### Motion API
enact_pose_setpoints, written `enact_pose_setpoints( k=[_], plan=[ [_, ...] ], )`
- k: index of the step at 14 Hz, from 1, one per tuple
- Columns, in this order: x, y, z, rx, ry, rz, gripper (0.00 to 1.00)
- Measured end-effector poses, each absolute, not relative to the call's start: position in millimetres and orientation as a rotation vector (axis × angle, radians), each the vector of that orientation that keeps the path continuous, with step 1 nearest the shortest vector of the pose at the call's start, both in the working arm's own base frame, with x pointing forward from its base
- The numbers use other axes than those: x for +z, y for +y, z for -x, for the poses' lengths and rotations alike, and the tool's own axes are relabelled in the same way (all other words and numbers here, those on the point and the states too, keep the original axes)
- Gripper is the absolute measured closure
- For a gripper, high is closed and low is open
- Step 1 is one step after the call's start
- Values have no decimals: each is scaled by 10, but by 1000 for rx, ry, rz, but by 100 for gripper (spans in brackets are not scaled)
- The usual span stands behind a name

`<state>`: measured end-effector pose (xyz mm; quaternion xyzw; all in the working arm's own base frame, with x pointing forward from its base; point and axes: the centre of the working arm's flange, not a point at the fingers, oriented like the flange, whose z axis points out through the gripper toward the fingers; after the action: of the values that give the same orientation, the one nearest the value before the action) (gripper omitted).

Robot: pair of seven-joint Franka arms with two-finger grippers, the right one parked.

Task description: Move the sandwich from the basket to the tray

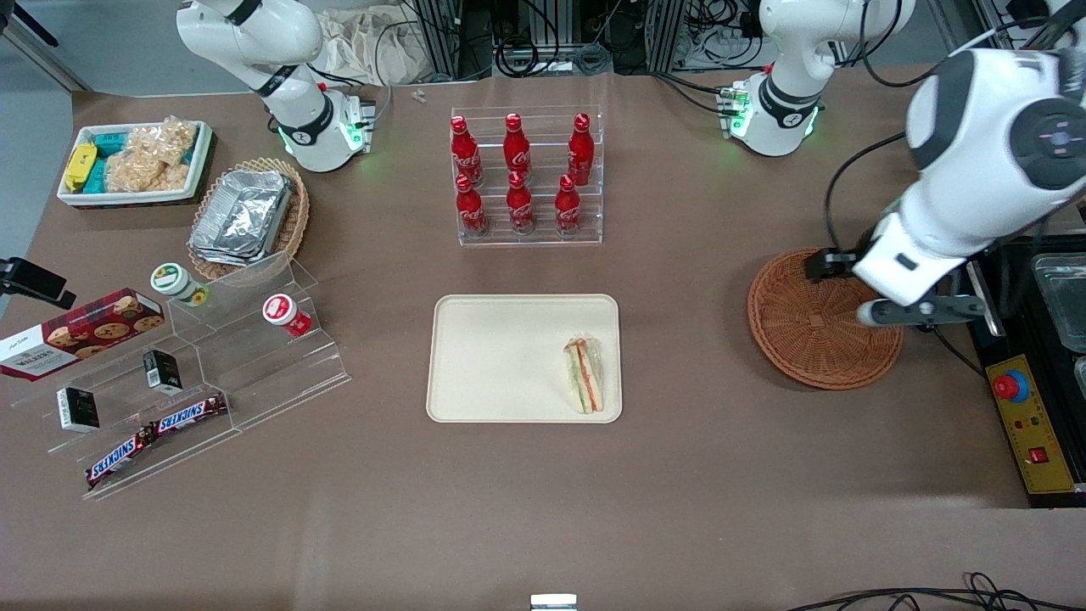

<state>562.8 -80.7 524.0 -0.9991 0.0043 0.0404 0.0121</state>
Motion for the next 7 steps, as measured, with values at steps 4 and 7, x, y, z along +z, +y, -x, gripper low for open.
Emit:
enact_pose_setpoints(
  k=[4,7],
  plan=[
    [5368,-237,-5589,213,91,3116,0],
    [5430,-252,-5632,191,112,3116,0]
  ],
)
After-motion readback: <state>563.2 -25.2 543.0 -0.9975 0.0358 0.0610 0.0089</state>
